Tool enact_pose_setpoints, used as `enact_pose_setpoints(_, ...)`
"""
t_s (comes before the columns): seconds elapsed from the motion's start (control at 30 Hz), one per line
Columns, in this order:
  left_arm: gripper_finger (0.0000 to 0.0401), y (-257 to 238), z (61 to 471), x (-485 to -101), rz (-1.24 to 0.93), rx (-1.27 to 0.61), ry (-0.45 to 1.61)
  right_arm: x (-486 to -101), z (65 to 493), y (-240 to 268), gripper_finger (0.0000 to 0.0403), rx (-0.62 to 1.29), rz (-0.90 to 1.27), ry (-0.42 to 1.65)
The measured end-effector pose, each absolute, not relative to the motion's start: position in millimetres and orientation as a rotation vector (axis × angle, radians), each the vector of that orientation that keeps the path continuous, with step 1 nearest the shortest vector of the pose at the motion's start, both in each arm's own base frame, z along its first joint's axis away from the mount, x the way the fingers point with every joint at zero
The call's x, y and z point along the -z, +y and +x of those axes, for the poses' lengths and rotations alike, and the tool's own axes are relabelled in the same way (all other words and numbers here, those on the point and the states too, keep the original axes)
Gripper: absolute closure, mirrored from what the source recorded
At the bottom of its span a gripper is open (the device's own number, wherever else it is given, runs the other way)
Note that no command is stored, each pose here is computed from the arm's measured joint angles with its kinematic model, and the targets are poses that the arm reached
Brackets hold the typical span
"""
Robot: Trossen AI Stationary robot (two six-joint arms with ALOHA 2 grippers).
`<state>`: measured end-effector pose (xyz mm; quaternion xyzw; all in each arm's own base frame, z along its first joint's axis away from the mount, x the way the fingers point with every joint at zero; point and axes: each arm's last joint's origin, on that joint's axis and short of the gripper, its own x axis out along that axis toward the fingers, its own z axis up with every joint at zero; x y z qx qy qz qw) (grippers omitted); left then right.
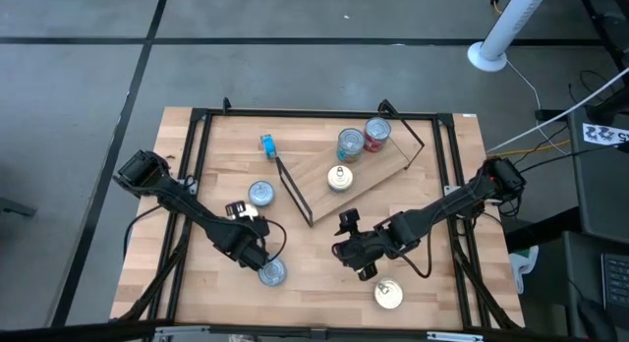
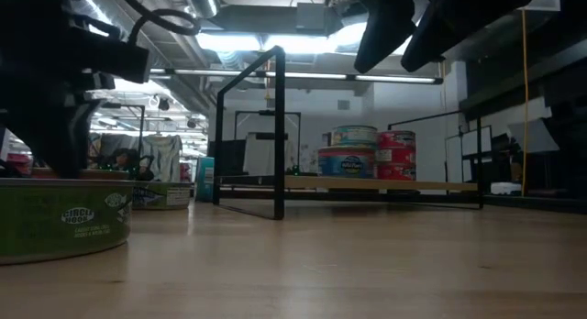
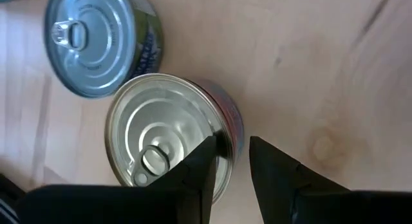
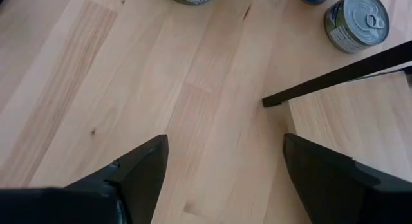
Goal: Stack canned seafood by type on shelf
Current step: Stack the left blue tuna can on top of the blue tuna can on the shelf
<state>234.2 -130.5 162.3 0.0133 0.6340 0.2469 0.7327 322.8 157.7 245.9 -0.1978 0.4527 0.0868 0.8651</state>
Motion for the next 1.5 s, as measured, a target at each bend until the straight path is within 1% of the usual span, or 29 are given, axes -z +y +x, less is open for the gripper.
enact_pose_setpoints(0.1,0.0313,-129,233,-161,0.03,-0.569,1.386,-246,323,158,0.0097,-0.182,-0.415,0.948)
enact_pose_setpoints(0.6,0.0315,-129,233,-161,0.022,-0.566,1.386,-247,325,159,0.0097,-0.183,-0.406,0.925)
enact_pose_setpoints(0.67,0.0324,-130,233,-161,0.021,-0.565,1.384,-248,326,159,0.0097,-0.183,-0.399,0.907)
enact_pose_setpoints(0.87,0.0385,-130,235,-161,0.01,-0.559,1.367,-251,330,161,0.0097,-0.184,-0.377,0.853)
enact_pose_setpoints(0.93,0.0395,-131,235,-161,0.003,-0.564,1.364,-252,331,162,0.0097,-0.184,-0.371,0.837)
enact_pose_setpoints(1.07,0.0391,-131,235,-161,-0.007,-0.569,1.361,-251,334,164,0.0097,-0.184,-0.363,0.817)
enact_pose_setpoints(1.2,0.0398,-132,238,-161,-0.029,-0.559,1.34,-245,340,166,0.0097,-0.188,-0.371,0.799)
enact_pose_setpoints(1.5,0.0401,-143,251,-172,-0.125,-0.497,1.302,-218,357,173,0.0097,-0.188,-0.536,0.771)
